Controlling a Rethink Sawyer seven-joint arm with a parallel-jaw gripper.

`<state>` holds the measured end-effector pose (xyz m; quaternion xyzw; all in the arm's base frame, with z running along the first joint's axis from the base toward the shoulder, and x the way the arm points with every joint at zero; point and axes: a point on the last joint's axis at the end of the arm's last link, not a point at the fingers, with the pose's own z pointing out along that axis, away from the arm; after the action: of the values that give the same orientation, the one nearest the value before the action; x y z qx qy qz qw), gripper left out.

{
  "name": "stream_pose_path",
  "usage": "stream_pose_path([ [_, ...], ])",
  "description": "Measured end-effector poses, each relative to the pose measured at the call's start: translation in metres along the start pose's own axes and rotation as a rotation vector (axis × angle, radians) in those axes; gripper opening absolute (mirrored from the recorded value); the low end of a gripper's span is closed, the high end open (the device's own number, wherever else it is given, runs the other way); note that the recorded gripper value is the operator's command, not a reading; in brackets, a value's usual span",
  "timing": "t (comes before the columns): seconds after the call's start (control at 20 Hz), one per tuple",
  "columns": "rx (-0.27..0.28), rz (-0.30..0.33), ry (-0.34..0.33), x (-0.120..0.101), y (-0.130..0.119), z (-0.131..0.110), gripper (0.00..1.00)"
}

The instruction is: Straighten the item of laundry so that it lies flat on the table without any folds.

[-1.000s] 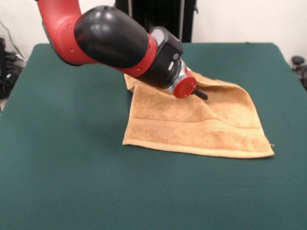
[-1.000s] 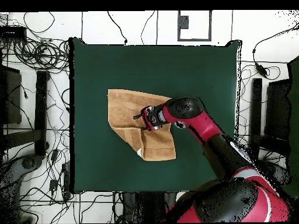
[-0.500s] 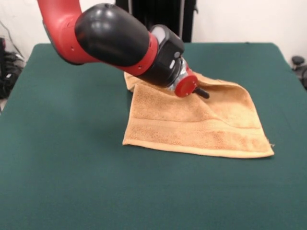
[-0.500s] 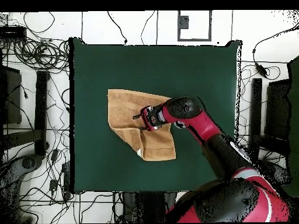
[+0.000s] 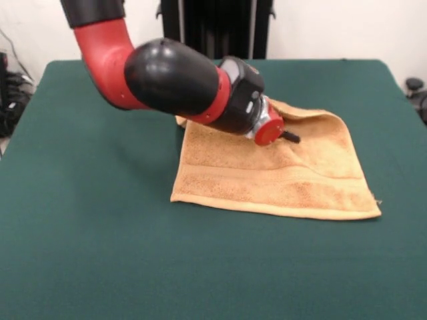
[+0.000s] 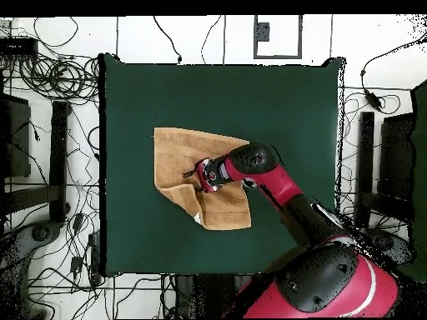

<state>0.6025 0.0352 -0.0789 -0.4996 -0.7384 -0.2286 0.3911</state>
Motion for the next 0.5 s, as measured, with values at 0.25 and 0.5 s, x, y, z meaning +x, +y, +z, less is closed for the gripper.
stream_pose_path([
  [0.25, 0.009, 0.016, 0.066, -0.004, -0.007, 0.032, 1.00],
  [0.5, -0.009, 0.026, 0.111, -0.008, -0.010, 0.040, 1.00],
])
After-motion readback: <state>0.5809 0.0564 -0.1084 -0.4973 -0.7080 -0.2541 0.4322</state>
